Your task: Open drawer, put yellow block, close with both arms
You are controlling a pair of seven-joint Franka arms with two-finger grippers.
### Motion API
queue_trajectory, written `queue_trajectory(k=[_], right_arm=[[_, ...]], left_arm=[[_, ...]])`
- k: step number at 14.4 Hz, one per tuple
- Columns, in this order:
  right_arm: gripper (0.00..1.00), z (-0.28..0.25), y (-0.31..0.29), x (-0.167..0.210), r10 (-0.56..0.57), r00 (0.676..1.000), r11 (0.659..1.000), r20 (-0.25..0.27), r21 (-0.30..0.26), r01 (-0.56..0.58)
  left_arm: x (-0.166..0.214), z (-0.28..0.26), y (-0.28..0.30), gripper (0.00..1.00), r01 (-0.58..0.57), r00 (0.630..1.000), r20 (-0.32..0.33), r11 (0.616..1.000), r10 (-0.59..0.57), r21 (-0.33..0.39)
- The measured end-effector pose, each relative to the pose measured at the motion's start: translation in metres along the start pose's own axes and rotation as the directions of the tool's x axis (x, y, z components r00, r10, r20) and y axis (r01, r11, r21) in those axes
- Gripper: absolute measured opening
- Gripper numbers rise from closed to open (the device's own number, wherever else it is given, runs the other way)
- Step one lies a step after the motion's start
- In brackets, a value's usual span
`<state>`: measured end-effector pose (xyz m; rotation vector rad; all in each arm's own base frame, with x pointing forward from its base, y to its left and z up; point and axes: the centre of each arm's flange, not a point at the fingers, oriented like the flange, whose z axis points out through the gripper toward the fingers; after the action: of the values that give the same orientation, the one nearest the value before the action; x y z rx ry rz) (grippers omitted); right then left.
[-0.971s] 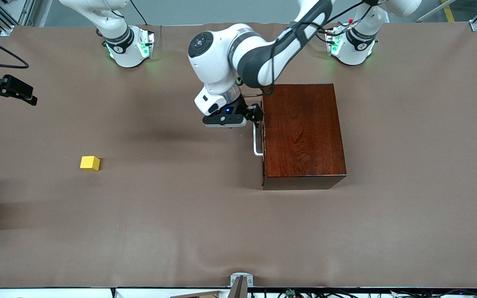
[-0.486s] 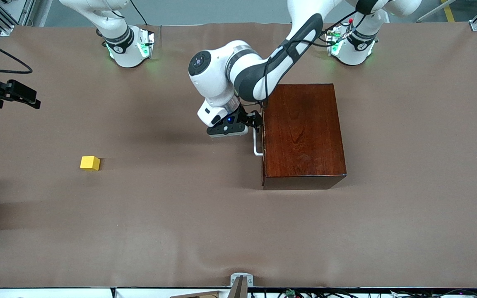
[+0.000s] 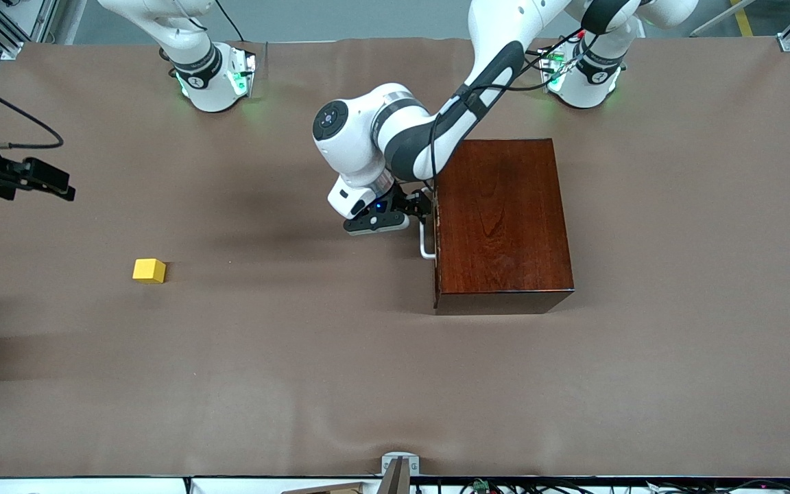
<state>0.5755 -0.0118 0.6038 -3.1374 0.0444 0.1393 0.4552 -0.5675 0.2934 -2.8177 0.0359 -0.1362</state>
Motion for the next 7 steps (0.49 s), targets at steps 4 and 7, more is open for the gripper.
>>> queue_trajectory(k=[4, 7], right_arm=[[1.00, 0.013, 0.002, 0.011, 0.003, 1.000, 1.000, 0.005, 0.001, -0.003], [1.00, 0.019, 0.004, 0.019, 0.005, 1.000, 1.000, -0.009, 0.002, -0.005]], left_arm=[[-0.002, 0.007, 0.002, 1.00, -0.004, 1.000, 0.009, 1.000, 0.004, 0.011], [-0.003, 0.011, 0.003, 1.00, 0.010, 1.000, 0.012, 1.000, -0.010, 0.016]])
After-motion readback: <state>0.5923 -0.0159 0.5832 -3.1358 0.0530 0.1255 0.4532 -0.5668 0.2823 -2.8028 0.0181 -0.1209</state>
